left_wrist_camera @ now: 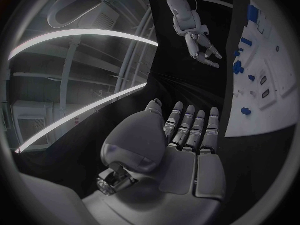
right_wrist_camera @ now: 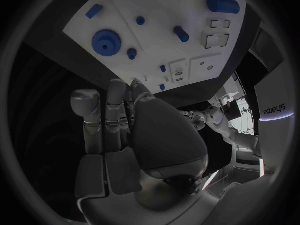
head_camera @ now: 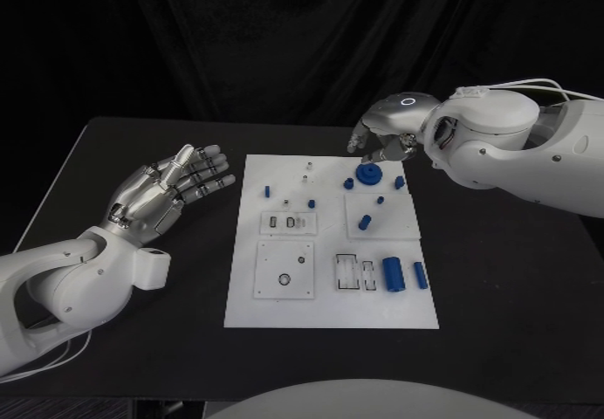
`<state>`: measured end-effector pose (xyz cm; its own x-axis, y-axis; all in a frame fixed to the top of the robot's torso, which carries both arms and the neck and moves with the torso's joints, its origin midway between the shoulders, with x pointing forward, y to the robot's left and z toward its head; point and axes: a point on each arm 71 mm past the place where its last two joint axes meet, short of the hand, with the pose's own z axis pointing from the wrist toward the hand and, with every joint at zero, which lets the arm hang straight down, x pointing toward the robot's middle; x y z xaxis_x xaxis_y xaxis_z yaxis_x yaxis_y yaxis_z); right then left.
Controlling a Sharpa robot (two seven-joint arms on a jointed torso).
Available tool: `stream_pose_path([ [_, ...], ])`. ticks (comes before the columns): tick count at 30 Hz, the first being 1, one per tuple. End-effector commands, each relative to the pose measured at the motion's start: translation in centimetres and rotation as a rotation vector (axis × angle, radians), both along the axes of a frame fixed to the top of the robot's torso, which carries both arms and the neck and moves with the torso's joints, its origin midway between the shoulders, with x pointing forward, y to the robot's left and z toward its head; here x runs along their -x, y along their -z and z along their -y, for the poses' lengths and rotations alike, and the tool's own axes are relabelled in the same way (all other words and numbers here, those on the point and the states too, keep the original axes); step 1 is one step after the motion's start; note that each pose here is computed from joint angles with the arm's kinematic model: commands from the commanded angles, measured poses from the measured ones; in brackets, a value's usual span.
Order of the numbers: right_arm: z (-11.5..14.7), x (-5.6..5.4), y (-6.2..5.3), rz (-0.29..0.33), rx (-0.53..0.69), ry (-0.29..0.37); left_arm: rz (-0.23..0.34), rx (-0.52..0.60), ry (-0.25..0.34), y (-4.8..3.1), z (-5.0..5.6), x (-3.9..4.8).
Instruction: Assemble the parts on the task board
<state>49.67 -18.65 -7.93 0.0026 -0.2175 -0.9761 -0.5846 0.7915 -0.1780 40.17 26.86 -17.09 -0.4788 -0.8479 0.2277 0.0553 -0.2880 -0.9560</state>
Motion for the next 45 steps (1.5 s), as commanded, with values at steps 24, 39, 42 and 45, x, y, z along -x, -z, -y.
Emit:
stream_pose_path([
  [24,2.2,-0.2,2.0,0.04,0.015,0.051,0.096,0.098,0.002,-1.06,0.2,0.21],
  [39,2.5,0.0,2.2,0.063,-0.019,0.036,0.091,0.098,0.011,-0.87,0.3,-0.08],
  [42,2.4,0.0,2.2,0.064,-0.021,0.033,0.089,0.096,0.012,-0.81,0.3,-0.15],
  [45,2.4,0.0,2.3,0.063,-0.022,0.029,0.086,0.095,0.015,-0.75,0.4,-0.21],
])
